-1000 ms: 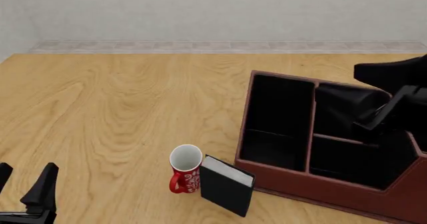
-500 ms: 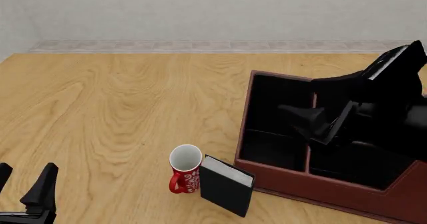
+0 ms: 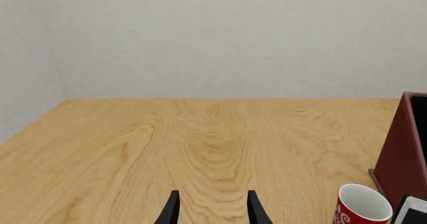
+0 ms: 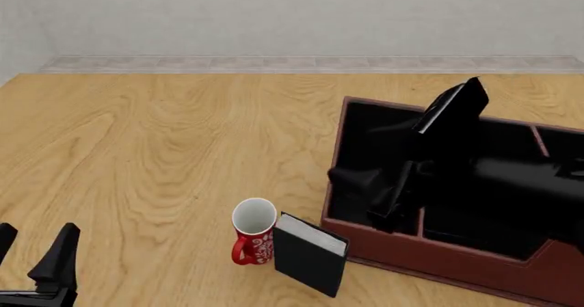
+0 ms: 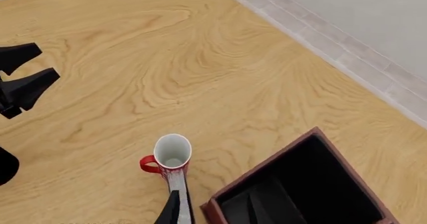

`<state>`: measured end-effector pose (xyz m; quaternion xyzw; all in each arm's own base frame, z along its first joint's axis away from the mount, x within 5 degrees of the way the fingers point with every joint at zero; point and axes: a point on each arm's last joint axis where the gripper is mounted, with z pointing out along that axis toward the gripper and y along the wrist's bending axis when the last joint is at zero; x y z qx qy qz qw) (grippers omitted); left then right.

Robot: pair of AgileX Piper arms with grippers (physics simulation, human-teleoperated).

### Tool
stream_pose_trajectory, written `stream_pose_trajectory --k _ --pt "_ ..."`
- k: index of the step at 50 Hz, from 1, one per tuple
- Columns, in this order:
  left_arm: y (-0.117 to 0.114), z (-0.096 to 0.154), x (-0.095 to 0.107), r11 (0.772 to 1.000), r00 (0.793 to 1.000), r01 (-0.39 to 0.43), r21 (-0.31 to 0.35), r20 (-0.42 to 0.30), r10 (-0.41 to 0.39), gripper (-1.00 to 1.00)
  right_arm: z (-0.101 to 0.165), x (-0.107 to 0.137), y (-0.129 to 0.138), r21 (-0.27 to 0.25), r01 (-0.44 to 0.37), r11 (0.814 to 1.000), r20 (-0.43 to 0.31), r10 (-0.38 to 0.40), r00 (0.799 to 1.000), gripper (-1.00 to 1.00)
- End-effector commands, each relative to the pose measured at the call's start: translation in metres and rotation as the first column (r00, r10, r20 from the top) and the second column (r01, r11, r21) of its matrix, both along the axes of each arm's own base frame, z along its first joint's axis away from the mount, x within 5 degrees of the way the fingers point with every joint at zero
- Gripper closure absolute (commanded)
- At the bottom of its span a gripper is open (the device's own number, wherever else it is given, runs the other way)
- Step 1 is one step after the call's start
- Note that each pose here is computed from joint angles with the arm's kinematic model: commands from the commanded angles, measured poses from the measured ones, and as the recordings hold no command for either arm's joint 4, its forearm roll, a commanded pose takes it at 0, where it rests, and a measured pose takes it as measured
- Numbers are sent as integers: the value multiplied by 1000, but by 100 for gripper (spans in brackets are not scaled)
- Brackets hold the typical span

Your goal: Pick up the book and place it in the left compartment of the caddy.

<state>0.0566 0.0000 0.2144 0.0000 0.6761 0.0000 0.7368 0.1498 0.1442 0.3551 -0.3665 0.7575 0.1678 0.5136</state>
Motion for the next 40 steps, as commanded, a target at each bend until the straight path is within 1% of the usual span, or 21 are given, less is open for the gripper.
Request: stream_pose_trajectory --k 1,15,27,35,40 --pt "0 0 0 1000 1000 0 0 0 0 -100 -7 -1 15 -9 -51 999 -19 51 999 -100" --pt "0 0 0 1000 1000 0 0 0 0 -100 -17 -1 21 -5 -54 999 -52 54 997 -100" --pt "0 0 0 1000 1000 0 0 0 0 -100 -37 1 28 -33 -63 997 -96 60 994 -100" --pt "0 0 0 1000 1000 0 0 0 0 -100 -47 2 30 -43 -60 997 -126 54 991 -100" --pt "0 0 0 1000 1000 0 0 0 0 -100 -56 5 29 -60 -47 997 -143 38 989 -100"
